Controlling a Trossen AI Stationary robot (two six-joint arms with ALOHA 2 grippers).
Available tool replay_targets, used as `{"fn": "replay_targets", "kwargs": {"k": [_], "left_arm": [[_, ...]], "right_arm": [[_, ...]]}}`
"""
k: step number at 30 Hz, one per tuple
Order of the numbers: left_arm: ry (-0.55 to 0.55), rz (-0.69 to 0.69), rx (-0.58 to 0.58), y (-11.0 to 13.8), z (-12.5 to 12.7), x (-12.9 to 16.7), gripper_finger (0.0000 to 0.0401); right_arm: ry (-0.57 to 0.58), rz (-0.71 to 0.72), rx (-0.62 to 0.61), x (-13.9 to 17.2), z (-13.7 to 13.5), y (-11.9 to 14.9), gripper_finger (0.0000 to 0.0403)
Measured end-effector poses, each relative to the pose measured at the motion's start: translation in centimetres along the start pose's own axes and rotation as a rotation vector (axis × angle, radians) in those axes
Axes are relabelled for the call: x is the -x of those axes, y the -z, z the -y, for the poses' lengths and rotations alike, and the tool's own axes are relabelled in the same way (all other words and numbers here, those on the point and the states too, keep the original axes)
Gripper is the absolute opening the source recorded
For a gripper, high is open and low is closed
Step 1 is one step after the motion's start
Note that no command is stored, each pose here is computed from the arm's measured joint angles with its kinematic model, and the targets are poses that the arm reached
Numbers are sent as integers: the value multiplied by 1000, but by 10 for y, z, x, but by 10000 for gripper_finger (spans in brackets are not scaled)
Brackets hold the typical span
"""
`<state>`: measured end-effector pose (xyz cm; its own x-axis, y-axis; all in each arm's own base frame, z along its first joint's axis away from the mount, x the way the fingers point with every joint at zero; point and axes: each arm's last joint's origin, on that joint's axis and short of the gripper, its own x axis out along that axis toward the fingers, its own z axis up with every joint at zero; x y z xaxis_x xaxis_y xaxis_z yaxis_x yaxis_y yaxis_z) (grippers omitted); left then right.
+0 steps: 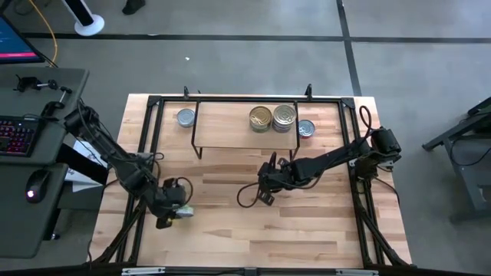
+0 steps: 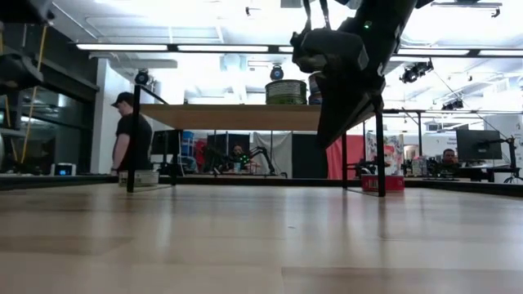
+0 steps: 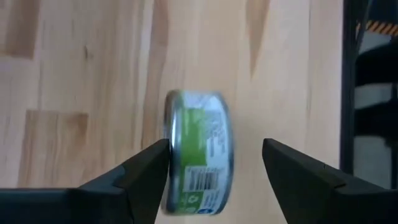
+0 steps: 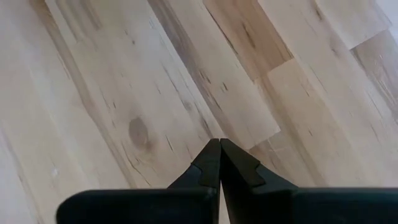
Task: Stack canned seafood by type on shelf
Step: Put the right green white tuna can on the shelf
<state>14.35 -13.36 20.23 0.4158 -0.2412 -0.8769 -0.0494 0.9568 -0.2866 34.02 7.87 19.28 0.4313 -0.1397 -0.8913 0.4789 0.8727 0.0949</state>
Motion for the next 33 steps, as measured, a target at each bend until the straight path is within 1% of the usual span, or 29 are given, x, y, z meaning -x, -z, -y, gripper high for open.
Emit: {"fn": "replay_targets", "kwargs": {"k": [2, 6, 8, 10, 12, 15, 16, 18, 19, 21, 24, 25, 27, 28, 30, 31, 33], "left_arm": [[-31, -41, -24, 5, 1, -5, 253], [-132, -136, -42, 13, -1, -19, 253], [-147, -142, -38, 11, 0, -27, 251], [-158, -120, -29, 8, 0, -33, 237], [-146, -78, -30, 2, 0, -35, 204], [-119, -21, -35, -11, -1, -30, 122], [-106, 2, -40, -18, -1, -25, 116], [-70, 85, -47, -38, 0, -8, 119], [-61, 147, -42, -50, -1, 3, 119], [-90, 305, -25, -76, -6, 29, 119], [-197, 565, -17, -116, -21, 73, 119], [-232, 631, -12, -127, -29, 86, 119], [-316, 704, 6, -145, -50, 105, 119], [-352, 719, 25, -151, -62, 109, 119], [-380, 706, 83, -159, -88, 110, 119], [-366, 686, 125, -162, -101, 108, 119], [-301, 624, 219, -164, -125, 98, 119]], "right_arm": [[7, 5, -5, 0, 1, -1, 0], [15, 11, -10, -1, 2, -2, 0], [14, 11, -15, -1, 2, -2, 0], [2, 3, -26, 2, 2, -2, 0], [-25, 8, -30, 10, 1, -4, 0], [-60, 48, -62, 39, 0, -8, 0], [-73, 60, -69, 49, -1, -8, 0], [-95, 76, -77, 69, 1, -6, 0], [-106, 82, -83, 79, 3, -5, 0], [-121, 109, -103, 96, 6, -2, 0], [-92, 164, -157, 112, 14, 0, 0], [-84, 183, -177, 115, 15, 0, 0], [-73, 246, -218, 117, 17, -5, 0], [-83, 294, -240, 117, 17, -10, 0], [-123, 405, -272, 117, 16, -25, 0], [-153, 459, -280, 116, 15, -35, 0], [-201, 566, -295, 112, 15, -53, 0]]}}
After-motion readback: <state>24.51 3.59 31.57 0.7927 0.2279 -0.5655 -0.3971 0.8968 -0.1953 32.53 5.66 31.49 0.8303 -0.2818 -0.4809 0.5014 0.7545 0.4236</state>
